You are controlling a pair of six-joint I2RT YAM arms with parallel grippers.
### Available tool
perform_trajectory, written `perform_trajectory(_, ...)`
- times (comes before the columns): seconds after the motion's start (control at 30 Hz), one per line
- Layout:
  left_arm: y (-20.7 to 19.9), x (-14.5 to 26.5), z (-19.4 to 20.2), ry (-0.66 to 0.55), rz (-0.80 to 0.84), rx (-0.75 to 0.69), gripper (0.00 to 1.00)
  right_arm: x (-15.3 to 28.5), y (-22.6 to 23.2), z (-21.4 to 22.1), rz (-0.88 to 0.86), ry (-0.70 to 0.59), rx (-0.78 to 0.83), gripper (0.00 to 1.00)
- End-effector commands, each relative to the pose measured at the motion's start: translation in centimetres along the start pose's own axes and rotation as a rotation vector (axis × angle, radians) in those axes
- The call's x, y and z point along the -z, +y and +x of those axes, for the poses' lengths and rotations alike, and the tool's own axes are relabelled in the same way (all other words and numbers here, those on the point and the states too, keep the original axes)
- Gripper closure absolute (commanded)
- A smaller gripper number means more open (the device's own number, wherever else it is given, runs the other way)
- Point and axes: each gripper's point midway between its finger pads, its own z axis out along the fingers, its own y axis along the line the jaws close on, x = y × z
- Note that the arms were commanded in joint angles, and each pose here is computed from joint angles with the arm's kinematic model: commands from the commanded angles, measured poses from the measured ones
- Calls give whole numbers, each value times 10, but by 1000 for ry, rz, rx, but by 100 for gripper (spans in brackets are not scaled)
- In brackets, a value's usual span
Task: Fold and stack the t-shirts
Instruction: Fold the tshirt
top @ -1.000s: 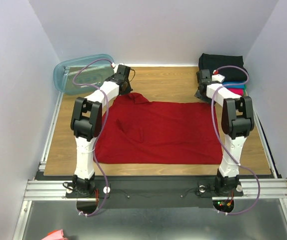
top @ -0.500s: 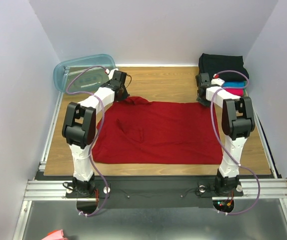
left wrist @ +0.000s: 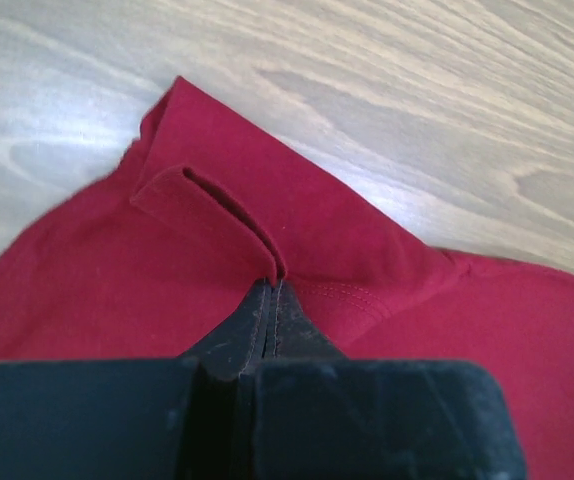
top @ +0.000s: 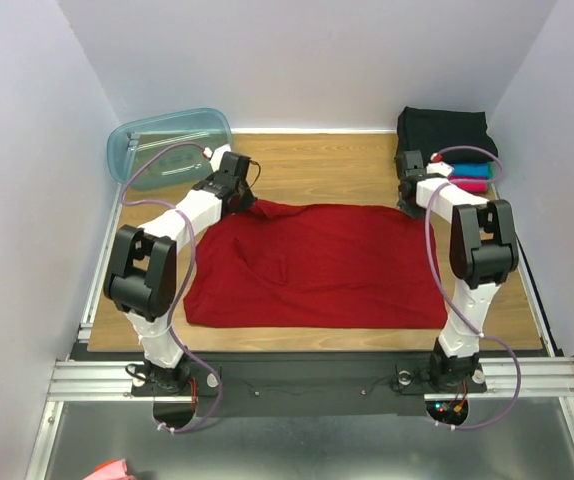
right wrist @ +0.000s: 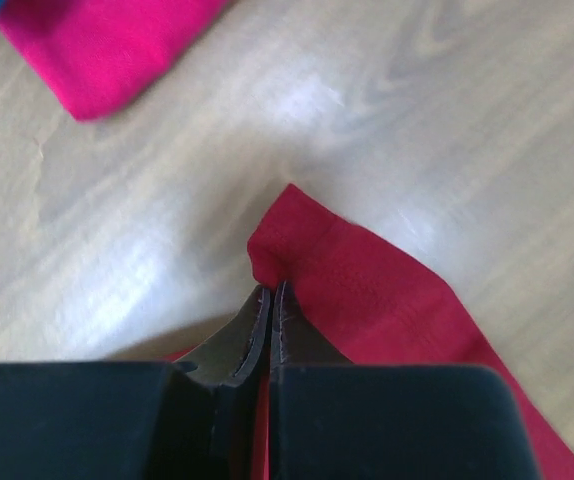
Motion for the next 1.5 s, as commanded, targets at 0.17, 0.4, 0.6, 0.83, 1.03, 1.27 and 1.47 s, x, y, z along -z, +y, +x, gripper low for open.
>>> perform_trajectory(0.17, 3, 58, 10, -77, 40, 76, 100, 54, -34, -4, -75, -46, -13, 100)
perform_trajectory(0.4, 28, 98, 33, -100, 16, 149, 100, 77, -49, 2, -133, -50, -22, 100)
perform_trajectory(0.6, 45, 128, 53, -96, 41, 205, 100, 94, -60, -2, -160, -79, -26, 99)
perform_trajectory(0.83, 57, 146, 102, -10, 40, 232, 100, 101, -70, 4, -174, -82, -24, 100)
perform_trajectory(1.03, 62, 159, 149, 90, 66, 274, 100, 97, -76, 12, -155, -72, -12, 100)
perform_trajectory(1.27, 81, 165, 197, 199, 2, 283, 96, 87, -86, 32, -121, -35, 3, 100)
perform_trajectory(1.47, 102, 173, 214, 240, -80, 236, 14, 87, -100, 44, -97, -29, -9, 78)
